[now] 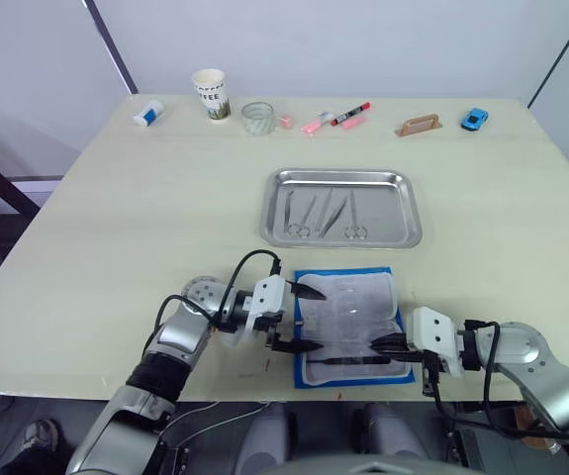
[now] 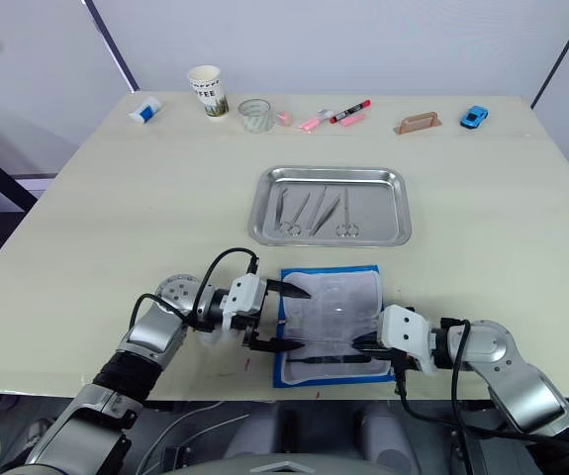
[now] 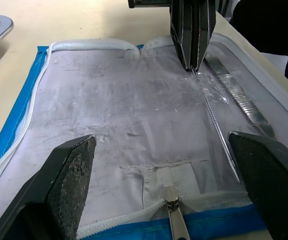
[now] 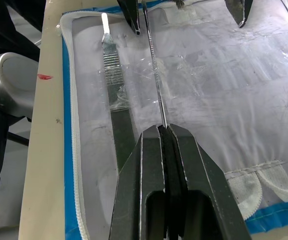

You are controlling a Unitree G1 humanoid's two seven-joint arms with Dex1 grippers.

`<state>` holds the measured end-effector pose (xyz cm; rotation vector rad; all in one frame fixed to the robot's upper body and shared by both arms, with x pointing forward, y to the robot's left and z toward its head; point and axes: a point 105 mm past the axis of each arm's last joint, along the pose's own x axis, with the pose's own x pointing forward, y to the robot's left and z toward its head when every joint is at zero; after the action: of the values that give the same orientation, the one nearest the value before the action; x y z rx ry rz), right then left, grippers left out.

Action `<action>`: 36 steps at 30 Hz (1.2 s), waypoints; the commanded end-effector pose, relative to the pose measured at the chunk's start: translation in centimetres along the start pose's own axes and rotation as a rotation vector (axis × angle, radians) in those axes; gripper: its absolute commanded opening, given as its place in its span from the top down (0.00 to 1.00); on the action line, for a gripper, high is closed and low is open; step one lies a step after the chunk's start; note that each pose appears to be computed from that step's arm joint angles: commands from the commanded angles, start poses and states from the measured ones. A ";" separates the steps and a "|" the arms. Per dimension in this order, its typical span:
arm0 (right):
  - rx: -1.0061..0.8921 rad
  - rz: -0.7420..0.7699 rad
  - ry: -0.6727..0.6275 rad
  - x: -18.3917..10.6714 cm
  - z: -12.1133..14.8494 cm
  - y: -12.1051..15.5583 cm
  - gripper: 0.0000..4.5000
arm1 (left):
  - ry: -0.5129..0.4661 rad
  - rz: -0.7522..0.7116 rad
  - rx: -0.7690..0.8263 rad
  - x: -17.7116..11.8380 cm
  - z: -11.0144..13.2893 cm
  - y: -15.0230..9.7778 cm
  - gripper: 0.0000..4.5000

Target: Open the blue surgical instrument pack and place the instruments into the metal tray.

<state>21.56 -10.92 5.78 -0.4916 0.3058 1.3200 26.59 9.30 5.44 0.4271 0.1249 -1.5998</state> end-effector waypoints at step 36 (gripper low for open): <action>-0.045 -0.027 0.227 -5.4 4.2 -2.3 0.99 | 0.080 -0.042 -0.104 1.2 -2.7 -2.1 0.00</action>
<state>21.90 -13.20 10.76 -0.6315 0.5116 1.2810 26.59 8.18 5.20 0.4273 0.1255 -1.5923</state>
